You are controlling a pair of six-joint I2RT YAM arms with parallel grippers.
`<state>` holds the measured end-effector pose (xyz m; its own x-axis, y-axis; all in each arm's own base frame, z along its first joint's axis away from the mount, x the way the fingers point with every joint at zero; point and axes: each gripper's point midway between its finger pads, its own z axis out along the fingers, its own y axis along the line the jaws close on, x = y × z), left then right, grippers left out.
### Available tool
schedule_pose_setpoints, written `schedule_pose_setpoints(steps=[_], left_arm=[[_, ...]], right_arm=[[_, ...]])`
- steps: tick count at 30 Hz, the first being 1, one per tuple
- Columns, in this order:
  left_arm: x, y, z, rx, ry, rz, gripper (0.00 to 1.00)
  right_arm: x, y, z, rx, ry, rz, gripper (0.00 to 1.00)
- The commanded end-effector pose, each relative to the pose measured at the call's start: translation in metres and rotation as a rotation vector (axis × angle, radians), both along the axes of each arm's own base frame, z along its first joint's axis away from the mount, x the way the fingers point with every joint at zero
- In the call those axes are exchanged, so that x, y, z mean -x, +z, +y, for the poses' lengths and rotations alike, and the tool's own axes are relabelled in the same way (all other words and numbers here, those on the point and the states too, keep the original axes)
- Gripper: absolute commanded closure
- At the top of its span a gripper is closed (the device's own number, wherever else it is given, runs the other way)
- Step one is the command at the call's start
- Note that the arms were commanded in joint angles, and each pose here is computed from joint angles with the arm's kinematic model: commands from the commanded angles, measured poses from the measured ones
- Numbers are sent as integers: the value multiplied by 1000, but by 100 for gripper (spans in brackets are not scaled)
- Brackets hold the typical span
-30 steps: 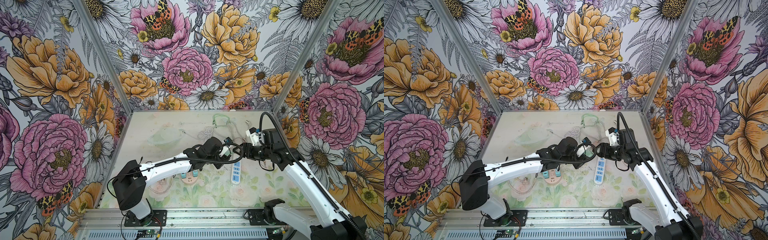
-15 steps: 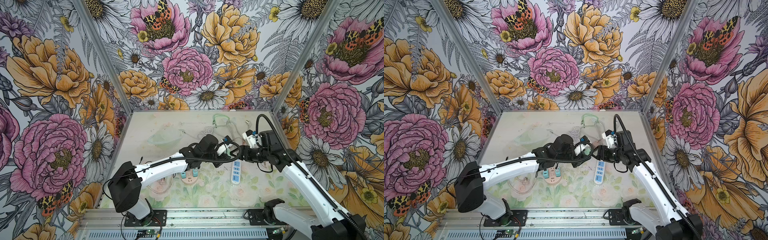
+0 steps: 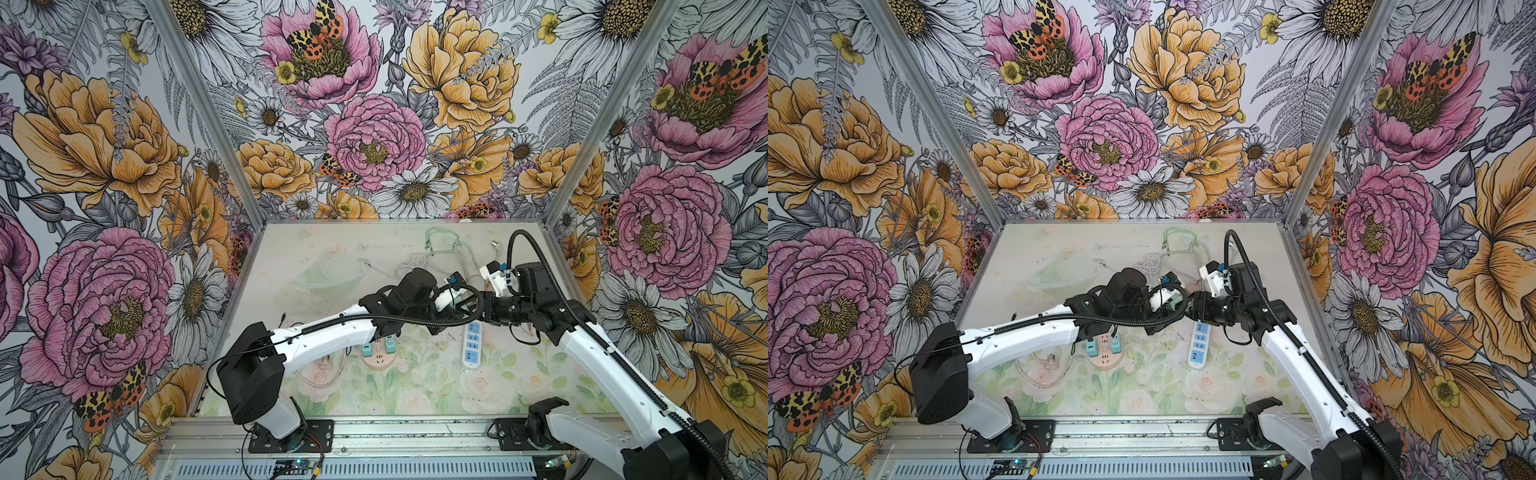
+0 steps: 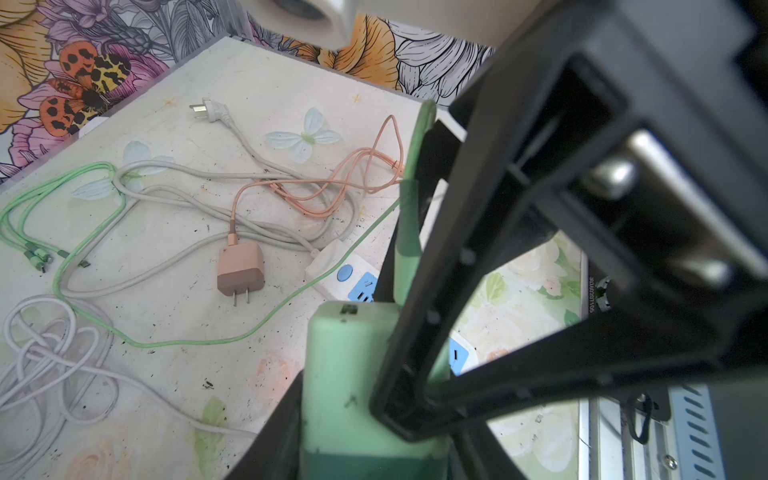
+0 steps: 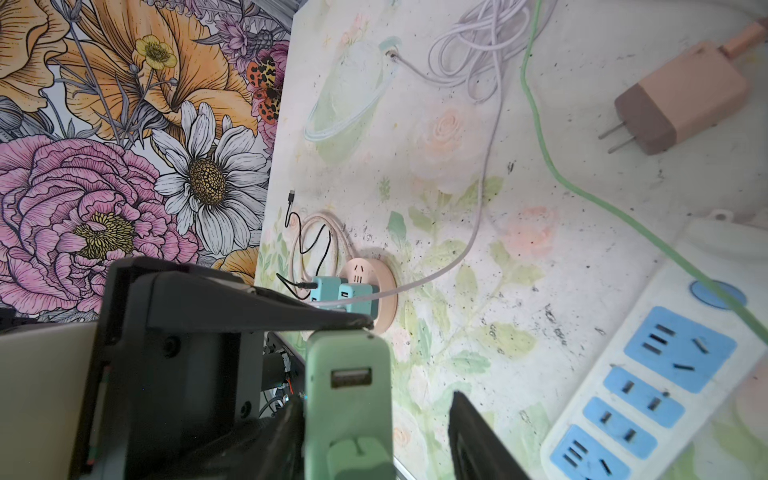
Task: Insert the plug
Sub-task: 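Grasp pale green charger with right gripper while left gripper still holds it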
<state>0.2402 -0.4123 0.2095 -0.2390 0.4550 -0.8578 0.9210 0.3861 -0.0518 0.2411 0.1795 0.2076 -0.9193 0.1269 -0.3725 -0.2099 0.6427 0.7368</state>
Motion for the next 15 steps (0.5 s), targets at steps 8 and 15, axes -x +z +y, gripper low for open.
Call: schedule_pose_setpoints(steps=[8,15], left_arm=[[1,20,-23,100,-77,-53,57],[-14,20,-17,66,18,-64,44]], right_arm=[[-2,-9,3,-5,-13,28,64],[-11,-14,-8,57,-84,17,100]])
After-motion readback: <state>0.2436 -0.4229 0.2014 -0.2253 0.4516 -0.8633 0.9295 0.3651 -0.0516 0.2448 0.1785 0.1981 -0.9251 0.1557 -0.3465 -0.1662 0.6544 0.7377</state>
